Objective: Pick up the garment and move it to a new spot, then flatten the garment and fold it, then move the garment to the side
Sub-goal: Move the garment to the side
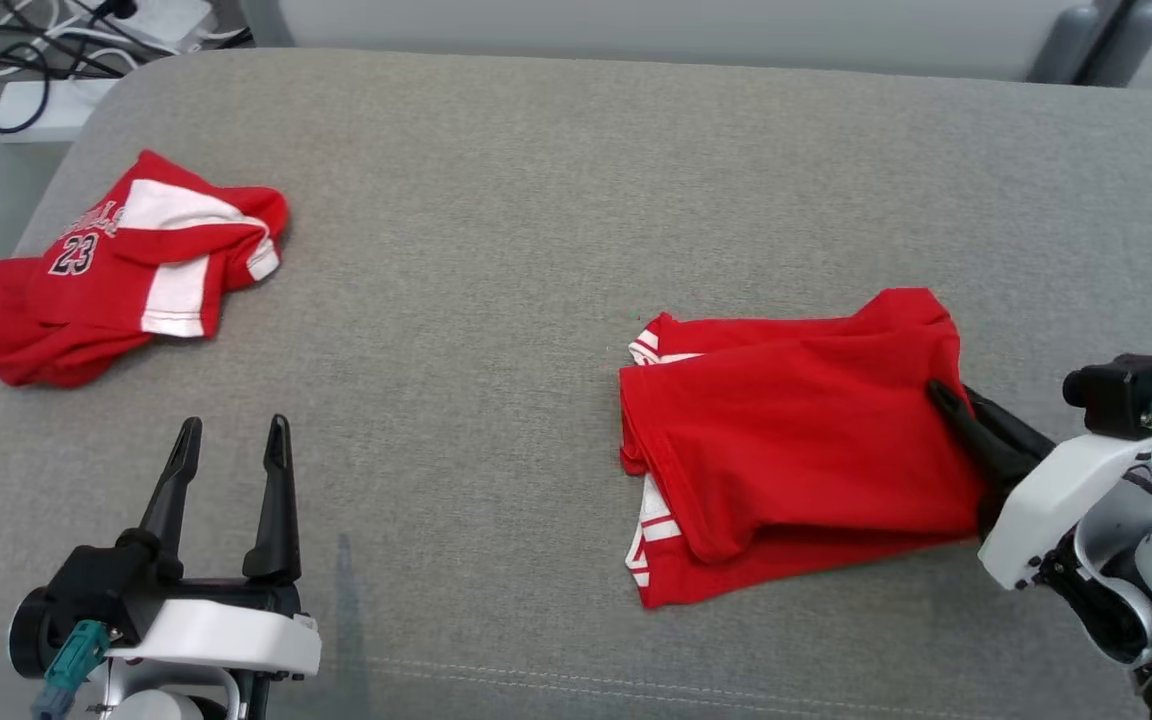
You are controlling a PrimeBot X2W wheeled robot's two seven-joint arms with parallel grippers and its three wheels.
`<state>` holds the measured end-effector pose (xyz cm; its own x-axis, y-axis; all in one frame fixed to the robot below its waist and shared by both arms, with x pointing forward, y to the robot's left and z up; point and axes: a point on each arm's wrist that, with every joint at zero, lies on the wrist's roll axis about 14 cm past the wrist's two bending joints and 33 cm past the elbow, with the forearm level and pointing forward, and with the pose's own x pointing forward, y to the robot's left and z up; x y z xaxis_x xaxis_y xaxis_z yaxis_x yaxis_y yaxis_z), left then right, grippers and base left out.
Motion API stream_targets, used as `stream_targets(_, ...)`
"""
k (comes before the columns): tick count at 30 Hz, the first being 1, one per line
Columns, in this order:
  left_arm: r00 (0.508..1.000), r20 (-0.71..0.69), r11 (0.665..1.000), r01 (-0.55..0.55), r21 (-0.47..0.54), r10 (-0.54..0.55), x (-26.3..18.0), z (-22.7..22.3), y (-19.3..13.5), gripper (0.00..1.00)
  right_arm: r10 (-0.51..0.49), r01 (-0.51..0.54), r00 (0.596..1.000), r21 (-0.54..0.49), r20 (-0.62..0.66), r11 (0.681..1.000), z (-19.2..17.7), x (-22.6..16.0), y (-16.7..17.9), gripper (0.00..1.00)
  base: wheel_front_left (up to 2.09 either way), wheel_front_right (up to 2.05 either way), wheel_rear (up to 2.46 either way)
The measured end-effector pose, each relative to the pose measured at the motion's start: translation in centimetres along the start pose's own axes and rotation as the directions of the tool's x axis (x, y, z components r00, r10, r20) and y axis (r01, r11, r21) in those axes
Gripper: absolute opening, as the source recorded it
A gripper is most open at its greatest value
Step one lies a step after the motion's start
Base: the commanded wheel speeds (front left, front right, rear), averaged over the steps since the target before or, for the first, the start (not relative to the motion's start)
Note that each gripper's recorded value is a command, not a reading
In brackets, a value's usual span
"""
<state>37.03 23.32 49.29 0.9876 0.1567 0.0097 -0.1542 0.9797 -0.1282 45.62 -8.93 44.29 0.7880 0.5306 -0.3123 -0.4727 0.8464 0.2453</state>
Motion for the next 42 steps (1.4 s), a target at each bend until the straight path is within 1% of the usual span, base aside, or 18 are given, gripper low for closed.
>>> stream_targets(5, 0.997, 0.017, 0.997, 0.079, -0.006, -0.079, 1.8, 0.2, -2.7, 1.00, -0.055, 0.056, 0.998, -0.086, 0.019, 0.995, 1.4, -3.0, -2.3, 0.00, 0.00, 0.00, 0.00)
stream_targets(11, 0.981, 0.010, 0.981, 0.195, -0.014, -0.195, 3.1, -0.5, -6.6, 1.00, -0.186, 0.188, 0.982, -0.150, 0.026, 0.971, 1.0, -7.5, -5.7, 0.00, 0.00, 0.00, 0.00)
stream_targets(17, 0.954, -0.001, 0.953, 0.300, -0.028, -0.300, 4.3, -1.4, -10.6, 1.00, -0.287, 0.290, 0.957, -0.160, 0.041, 0.944, 0.5, -10.7, -7.7, 0.00, 0.00, 0.00, 0.00)
stream_targets(21, 0.930, 0.021, 0.929, 0.368, -0.035, -0.367, 5.8, -1.2, -13.4, 1.00, -0.339, 0.352, 0.935, -0.173, 0.100, 0.920, 2.4, -11.2, -9.9, 0.00, 0.00, 0.00, 0.00)
stream_targets(22, 0.919, 0.016, 0.918, 0.394, -0.030, -0.394, 6.6, -1.6, -14.5, 1.00, -0.373, 0.393, 0.918, -0.190, 0.131, 0.900, 3.8, -11.0, -11.8, 0.00, 0.00, 0.00, 0.00)
stream_targets(23, 0.913, 0.012, 0.913, 0.407, -0.028, -0.407, 6.9, -1.8, -14.9, 1.00, -0.388, 0.413, 0.909, -0.200, 0.155, 0.888, 4.8, -10.8, -12.8, 0.00, 0.00, 0.00, 0.00)
stream_targets(24, 0.900, 0.002, 0.900, 0.436, -0.028, -0.436, 7.7, -2.4, -15.8, 1.00, -0.430, 0.460, 0.886, -0.219, 0.172, 0.860, 5.9, -10.8, -15.1, 0.00, 0.00, 0.00, 0.00)
stream_targets(25, 0.895, -0.003, 0.894, 0.446, -0.029, -0.447, 8.0, -2.7, -16.3, 1.00, -0.456, 0.485, 0.873, -0.223, 0.170, 0.845, 6.0, -10.9, -16.4, 0.00, 0.00, 0.00, 0.00)
stream_targets(27, 0.880, -0.006, 0.880, 0.474, -0.037, -0.474, 8.7, -3.3, -17.4, 1.00, -0.524, 0.543, 0.840, -0.238, 0.142, 0.806, 5.4, -11.8, -19.4, 0.00, 0.00, 0.00, 0.00)
stream_targets(31, 0.858, -0.014, 0.858, 0.512, -0.046, -0.513, 10.0, -4.4, -18.9, 1.00, -0.659, 0.654, 0.748, -0.258, 0.077, 0.711, 3.5, -14.7, -25.2, 0.00, 0.00, 0.00, 0.00)
stream_targets(33, 0.853, -0.020, 0.853, 0.520, -0.046, -0.522, 10.6, -5.1, -19.2, 1.00, -0.691, 0.683, 0.719, -0.259, 0.074, 0.683, 3.2, -15.0, -26.9, 0.00, 0.00, 0.00, 0.00)
stream_targets(35, 0.852, -0.041, 0.853, 0.521, -0.040, -0.522, 11.1, -6.0, -19.0, 1.00, -0.709, 0.700, 0.702, -0.254, 0.068, 0.668, 3.0, -14.5, -28.1, 0.00, 0.00, 0.00, 0.00)
stream_targets(36, 0.850, -0.051, 0.852, 0.523, -0.038, -0.524, 11.3, -6.5, -18.9, 1.00, -0.716, 0.709, 0.694, -0.239, 0.071, 0.663, 2.9, -14.1, -28.6, 0.09, 0.00, 0.00, 0.00)
stream_targets(37, 0.850, -0.059, 0.852, 0.523, -0.032, -0.524, 11.5, -7.0, -18.8, 1.00, -0.723, 0.713, 0.688, -0.241, 0.062, 0.658, 2.6, -13.7, -29.1, 0.60, 0.00, 0.00, 0.00)
stream_targets(38, 0.850, -0.059, 0.852, 0.523, -0.032, -0.524, 11.5, -7.0, -18.8, 1.00, -0.723, 0.713, 0.688, -0.241, 0.062, 0.658, 2.6, -13.7, -29.1, 1.00, 0.00, 0.00, 0.00)
stream_targets(39, 0.849, -0.081, 0.853, 0.521, -0.026, -0.521, 12.0, -8.0, -18.5, 1.00, -0.738, 0.726, 0.673, -0.234, 0.050, 0.647, 2.2, -13.1, -30.0, 1.00, 0.00, 0.00, 0.00)
stream_targets(40, 0.849, -0.081, 0.853, 0.521, -0.026, -0.521, 12.0, -8.0, -18.5, 1.00, -0.738, 0.726, 0.673, -0.234, 0.050, 0.647, 2.2, -13.1, -30.0, 1.00, 0.00, 0.00, 0.00)
stream_targets(42, 0.849, -0.090, 0.853, 0.521, -0.022, -0.521, 12.5, -8.7, -18.3, 1.00, -0.754, 0.738, 0.657, -0.235, 0.031, 0.633, 1.5, -12.8, -30.8, 1.00, 0.00, 0.00, 0.00)
